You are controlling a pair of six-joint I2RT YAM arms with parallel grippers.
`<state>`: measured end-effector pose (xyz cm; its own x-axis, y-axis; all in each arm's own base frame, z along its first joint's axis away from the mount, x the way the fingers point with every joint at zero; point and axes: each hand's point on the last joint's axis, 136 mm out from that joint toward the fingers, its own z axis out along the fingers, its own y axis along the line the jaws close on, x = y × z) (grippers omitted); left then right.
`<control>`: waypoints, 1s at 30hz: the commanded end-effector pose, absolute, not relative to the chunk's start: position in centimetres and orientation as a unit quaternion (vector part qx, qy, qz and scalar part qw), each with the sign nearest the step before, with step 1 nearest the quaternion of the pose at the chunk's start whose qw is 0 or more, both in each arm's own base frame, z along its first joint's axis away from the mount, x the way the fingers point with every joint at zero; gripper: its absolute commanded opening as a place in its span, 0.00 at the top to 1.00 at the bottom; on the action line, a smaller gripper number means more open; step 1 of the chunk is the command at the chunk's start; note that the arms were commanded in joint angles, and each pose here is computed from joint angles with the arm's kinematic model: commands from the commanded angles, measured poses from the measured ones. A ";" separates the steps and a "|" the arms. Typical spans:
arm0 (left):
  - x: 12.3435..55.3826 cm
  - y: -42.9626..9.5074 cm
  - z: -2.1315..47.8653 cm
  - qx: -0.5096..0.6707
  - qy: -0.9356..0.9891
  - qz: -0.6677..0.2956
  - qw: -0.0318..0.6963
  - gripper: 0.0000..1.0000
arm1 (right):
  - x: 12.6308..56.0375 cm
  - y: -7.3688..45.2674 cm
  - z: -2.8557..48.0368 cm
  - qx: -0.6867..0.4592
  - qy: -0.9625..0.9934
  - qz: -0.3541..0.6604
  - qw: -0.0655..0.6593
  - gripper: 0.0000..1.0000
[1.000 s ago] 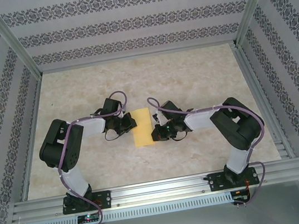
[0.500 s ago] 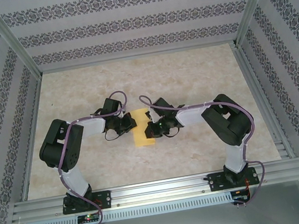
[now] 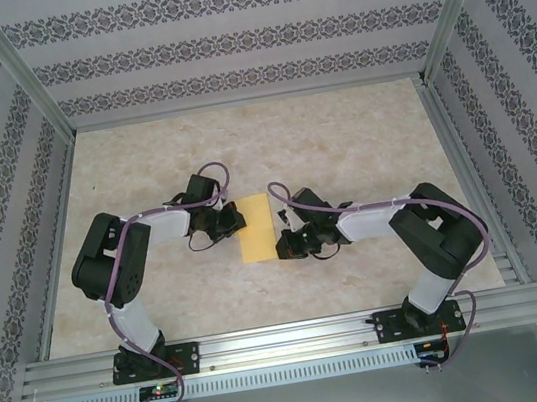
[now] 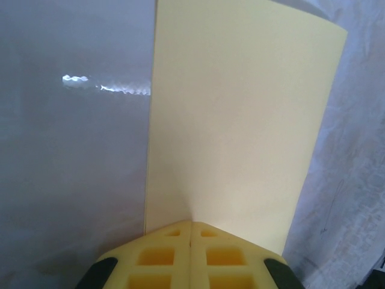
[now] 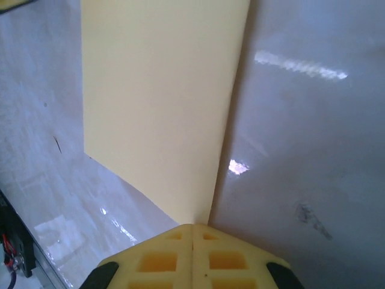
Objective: Fold a paper plane with a square sheet of paper (pick it up from the middle)
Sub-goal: Fold the square sheet of paper in half at the center of the table, then rotate the square sheet of paper at the center of the table.
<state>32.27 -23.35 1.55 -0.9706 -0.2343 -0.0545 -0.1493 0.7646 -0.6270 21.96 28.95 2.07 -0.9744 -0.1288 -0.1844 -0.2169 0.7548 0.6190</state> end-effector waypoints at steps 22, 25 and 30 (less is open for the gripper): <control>30.2 -18.4 10.4 -0.131 0.936 -0.286 0.160 0.68 | 36.0 33.6 2.5 -0.052 0.967 0.201 0.146 1.00; 29.2 -18.7 10.1 -0.115 0.937 -0.293 0.150 0.69 | 36.1 32.8 1.2 -0.046 0.974 0.177 0.134 1.00; 28.3 -19.4 9.8 -0.097 0.940 -0.296 0.139 0.69 | 35.9 30.0 0.1 -0.019 0.983 0.128 0.131 1.00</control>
